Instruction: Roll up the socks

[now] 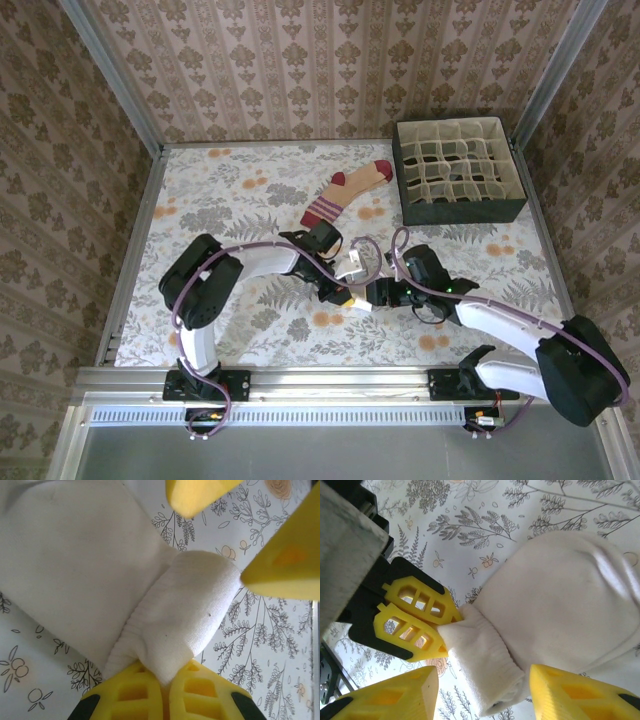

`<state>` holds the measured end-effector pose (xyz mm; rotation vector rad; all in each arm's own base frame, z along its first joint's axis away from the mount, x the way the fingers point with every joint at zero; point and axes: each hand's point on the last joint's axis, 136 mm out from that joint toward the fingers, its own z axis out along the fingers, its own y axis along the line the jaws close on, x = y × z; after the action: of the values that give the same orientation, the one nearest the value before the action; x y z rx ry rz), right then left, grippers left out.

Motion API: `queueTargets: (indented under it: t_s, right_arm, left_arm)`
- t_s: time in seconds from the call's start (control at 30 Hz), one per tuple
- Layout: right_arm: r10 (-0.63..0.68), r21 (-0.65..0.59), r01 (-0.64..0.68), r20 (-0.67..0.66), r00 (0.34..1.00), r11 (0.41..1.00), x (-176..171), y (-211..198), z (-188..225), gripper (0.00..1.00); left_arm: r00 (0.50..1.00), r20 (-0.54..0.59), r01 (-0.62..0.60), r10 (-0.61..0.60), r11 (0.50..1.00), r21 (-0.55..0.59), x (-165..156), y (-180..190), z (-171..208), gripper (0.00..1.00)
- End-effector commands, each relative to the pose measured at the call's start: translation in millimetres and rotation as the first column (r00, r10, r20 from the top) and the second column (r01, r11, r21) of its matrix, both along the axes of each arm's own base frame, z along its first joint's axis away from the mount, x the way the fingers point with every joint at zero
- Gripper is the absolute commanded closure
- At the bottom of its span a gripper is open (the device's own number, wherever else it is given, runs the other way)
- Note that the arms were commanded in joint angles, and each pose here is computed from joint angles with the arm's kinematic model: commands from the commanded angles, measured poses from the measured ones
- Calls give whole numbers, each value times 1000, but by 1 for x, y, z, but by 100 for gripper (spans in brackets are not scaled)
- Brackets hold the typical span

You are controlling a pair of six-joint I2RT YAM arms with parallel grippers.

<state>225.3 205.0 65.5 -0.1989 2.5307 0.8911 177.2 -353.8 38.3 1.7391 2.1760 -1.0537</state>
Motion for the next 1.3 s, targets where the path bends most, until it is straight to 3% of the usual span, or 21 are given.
queueTargets:
  t_s: [0.0,0.4,0.47,0.57,0.67,0.73,0.87,1.07,1.27]
  right_arm:
    - [51,17,-50,-2,999,999,-2,8,-8,48]
    - [135,-16,-136,-77,988,991,-10,24,-31,51]
    - [149,-37,-153,-87,985,988,-14,26,-35,56]
    - [150,-72,-159,-119,982,985,-17,25,-45,76]
    - [125,-113,-142,-145,982,983,-17,19,-54,94]
    - [124,-123,-144,-160,979,982,-17,18,-57,99]
    - [147,-108,-171,-200,969,979,-21,23,-64,100]
    - [174,-66,-198,-264,949,978,-25,31,-73,100]
    - [213,-41,-235,-298,930,971,-29,36,-75,100]
  left_arm:
    - [988,-150,-5,25,992,127,-23,20,-25,100]
    - [982,-183,-28,56,988,149,-21,19,-30,100]
    - [983,-174,-35,60,989,146,-18,18,-30,100]
    - [987,-140,-55,74,990,132,-12,17,-29,97]
    - [995,-71,-66,72,994,84,-7,16,-24,87]
    - [998,-17,-62,63,997,35,-6,17,-19,80]
    - [980,187,-45,65,993,-106,2,24,0,69]
    - [886,447,12,124,957,-290,10,37,30,48]
    - [847,520,56,114,952,-300,11,42,33,44]
